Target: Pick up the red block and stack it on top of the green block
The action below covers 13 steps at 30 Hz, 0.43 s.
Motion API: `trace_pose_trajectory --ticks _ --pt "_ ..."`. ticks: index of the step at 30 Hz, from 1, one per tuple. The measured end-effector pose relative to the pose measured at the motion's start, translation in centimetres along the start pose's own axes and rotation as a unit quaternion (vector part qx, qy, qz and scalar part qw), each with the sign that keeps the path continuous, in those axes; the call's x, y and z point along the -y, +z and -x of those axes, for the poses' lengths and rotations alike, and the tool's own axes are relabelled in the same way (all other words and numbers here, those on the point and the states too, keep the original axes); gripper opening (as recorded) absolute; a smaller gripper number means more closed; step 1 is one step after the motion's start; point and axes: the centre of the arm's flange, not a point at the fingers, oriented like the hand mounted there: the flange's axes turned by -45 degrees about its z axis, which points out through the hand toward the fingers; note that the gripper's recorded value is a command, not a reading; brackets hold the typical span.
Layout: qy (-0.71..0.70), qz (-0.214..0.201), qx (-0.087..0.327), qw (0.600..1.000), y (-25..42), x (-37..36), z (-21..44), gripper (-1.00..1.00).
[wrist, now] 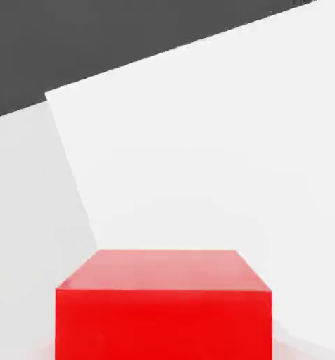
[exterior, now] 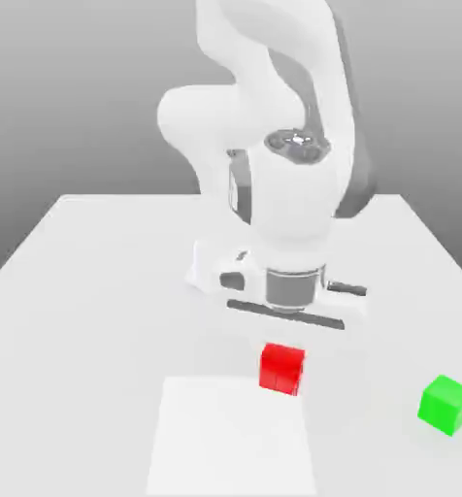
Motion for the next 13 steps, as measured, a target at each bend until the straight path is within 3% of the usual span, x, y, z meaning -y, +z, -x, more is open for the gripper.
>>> trace_pose_trajectory --ticks 4,9,10,13 --pt "-0.198 -0.002 -0.001 0.98 -1.9 12.6 2.6 -1.0" --pt "-0.237 -0.003 -0.002 0.971 2.7 15.1 2.8 -1.0" --pt "-0.238 -0.003 -0.002 0.971 3.5 15.1 2.9 1.0" --pt "-0.238 -0.003 -0.002 0.971 3.5 15.1 2.9 1.0"
